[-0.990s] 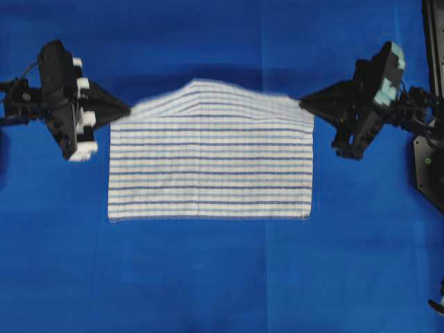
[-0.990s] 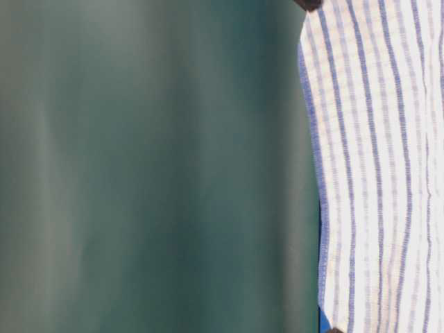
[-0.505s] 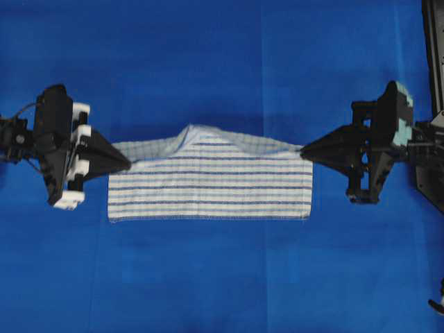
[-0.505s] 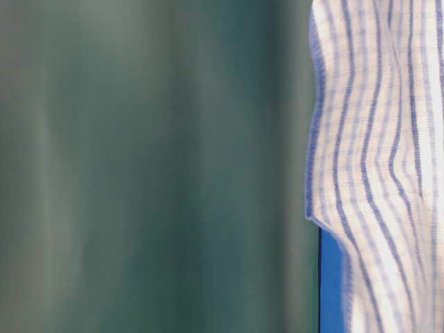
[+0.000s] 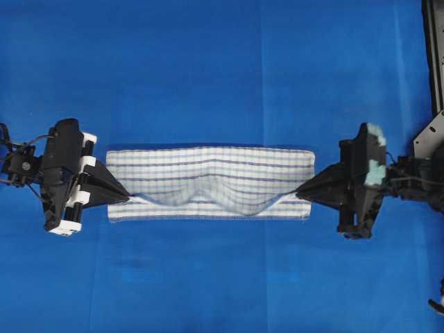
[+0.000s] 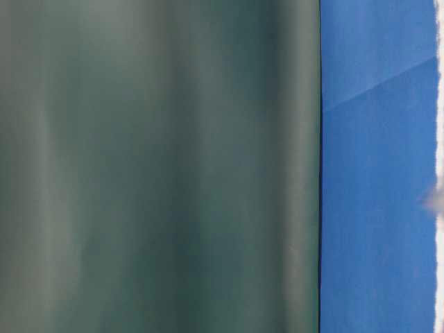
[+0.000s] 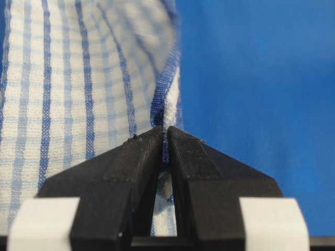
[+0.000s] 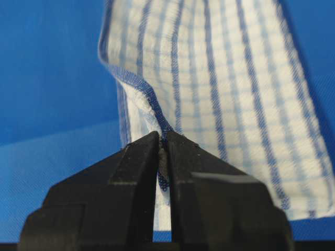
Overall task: Fold the blue towel.
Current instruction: 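Lift the top corners and fold them down to the bottom edge, then release the folded edge and regrasp the towel's short ends, then lift the folded strip and rotate it to lie vertically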
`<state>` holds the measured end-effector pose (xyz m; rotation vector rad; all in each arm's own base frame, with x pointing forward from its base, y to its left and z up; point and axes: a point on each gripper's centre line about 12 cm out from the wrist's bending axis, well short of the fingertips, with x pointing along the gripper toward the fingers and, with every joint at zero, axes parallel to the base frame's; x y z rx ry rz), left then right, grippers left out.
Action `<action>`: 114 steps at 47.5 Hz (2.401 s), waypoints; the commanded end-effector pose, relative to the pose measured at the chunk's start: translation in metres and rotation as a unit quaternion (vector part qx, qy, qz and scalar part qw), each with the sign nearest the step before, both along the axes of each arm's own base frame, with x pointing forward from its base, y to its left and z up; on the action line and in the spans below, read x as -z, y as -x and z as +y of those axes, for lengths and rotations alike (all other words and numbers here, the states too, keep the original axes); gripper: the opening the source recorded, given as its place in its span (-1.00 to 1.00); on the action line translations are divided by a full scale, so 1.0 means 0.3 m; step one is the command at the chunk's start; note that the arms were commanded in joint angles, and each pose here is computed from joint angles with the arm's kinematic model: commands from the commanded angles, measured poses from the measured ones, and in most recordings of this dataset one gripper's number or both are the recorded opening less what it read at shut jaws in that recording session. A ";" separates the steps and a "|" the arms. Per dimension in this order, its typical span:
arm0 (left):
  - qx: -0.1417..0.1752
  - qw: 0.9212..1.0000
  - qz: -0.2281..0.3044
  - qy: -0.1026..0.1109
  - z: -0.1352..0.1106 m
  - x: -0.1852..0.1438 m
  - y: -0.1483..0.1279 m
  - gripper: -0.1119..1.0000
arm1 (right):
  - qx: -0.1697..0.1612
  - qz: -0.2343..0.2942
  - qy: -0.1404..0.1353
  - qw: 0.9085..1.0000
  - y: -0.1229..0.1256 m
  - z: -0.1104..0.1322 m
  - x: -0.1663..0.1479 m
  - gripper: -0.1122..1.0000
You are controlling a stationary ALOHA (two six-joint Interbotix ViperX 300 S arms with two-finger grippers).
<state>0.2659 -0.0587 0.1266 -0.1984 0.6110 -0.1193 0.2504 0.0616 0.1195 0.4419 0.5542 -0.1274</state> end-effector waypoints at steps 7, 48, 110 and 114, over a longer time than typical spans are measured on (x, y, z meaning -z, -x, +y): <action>0.005 1.000 -0.007 0.002 -0.019 -0.007 -0.033 -0.67 | 0.006 0.007 -0.008 1.000 -0.024 0.029 0.011 -0.84; -0.068 0.996 0.040 -0.031 0.162 -0.068 -0.061 0.51 | 0.044 -0.017 0.057 0.997 0.011 -0.172 -0.089 0.68; -0.076 0.988 0.117 -0.062 0.232 0.022 -0.086 -0.76 | 0.059 0.041 0.080 0.994 -0.047 -0.224 -0.013 -0.87; -0.071 0.990 0.105 -0.061 0.224 -0.039 -0.088 -0.76 | 0.059 0.015 0.073 0.995 -0.040 -0.223 -0.064 -0.87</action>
